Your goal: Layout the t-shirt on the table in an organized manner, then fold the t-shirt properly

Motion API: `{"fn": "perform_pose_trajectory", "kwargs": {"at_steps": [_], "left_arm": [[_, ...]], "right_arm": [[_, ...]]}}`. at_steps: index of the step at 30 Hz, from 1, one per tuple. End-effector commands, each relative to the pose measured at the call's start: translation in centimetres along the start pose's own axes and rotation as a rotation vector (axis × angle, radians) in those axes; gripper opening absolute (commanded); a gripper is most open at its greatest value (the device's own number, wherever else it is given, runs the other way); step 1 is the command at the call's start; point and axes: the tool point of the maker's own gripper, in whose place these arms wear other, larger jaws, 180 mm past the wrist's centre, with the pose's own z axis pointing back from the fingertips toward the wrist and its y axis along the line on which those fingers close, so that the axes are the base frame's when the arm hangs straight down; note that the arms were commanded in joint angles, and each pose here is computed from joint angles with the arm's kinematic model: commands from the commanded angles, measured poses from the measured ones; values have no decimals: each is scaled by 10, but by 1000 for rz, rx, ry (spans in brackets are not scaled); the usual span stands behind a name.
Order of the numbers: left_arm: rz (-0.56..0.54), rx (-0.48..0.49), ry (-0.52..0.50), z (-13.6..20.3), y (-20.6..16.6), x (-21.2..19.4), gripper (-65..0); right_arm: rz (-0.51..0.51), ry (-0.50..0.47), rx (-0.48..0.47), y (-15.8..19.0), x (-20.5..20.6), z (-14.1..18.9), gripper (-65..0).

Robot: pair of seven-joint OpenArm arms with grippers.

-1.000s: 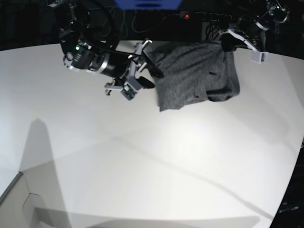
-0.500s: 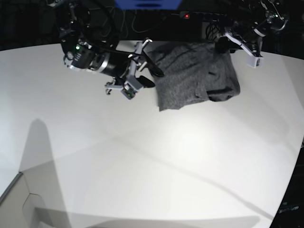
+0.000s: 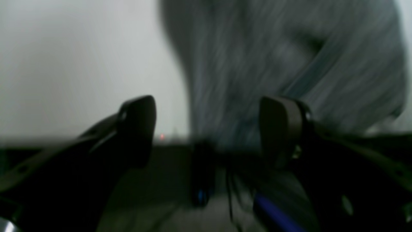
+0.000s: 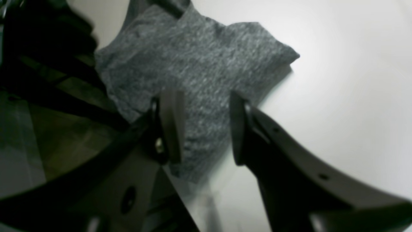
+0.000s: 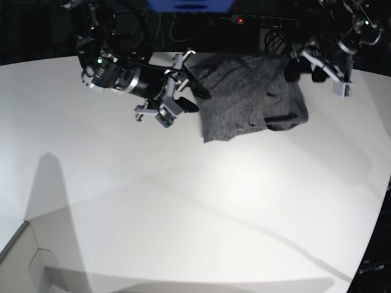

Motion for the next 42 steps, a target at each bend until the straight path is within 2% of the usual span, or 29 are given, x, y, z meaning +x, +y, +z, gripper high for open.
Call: {"fn": "perform_pose_trajectory", "kwargs": {"at_steps": [1,6,12,14,19,26,28,30,34,37,42], "left_arm": [[0,-14,-48,1,-5,12,-165],[46,-51,-65,-20,-10,19,-165],[197,-127,4,-59,-6,-6,-165],[216,-153,23,-69,-11,-10,-165],[137,-205,92,-83,-37,-16,-165],[105,-252,121,-91,-55,-18,-171],[104,-251,122,-91,-54,-19,-224],[103,-251,120,-91,-55,-18,-348],[47,-208,142,-97,-48,-9,-650],[-34,-172,185,-107,-49,-5,-624],[-124,-217,220,-125,-63,9,-649]], "right_arm": [[8,-46,10,1,12,2,-413],[8,-44,8,1,11,2,-413],[8,-35,5,0,8,3,-413],[8,-30,5,0,6,4,-413],[2,-27,-6,-4,4,6,-413],[-8,-30,-47,-17,4,13,-415],[-12,-32,-62,-22,4,15,-415],[-20,-36,-91,-31,3,20,-416],[-50,-40,-177,-56,-2,38,-416],[-83,-32,-252,-76,-12,56,-414],[-144,-19,-393,-108,-32,93,-413]]}}
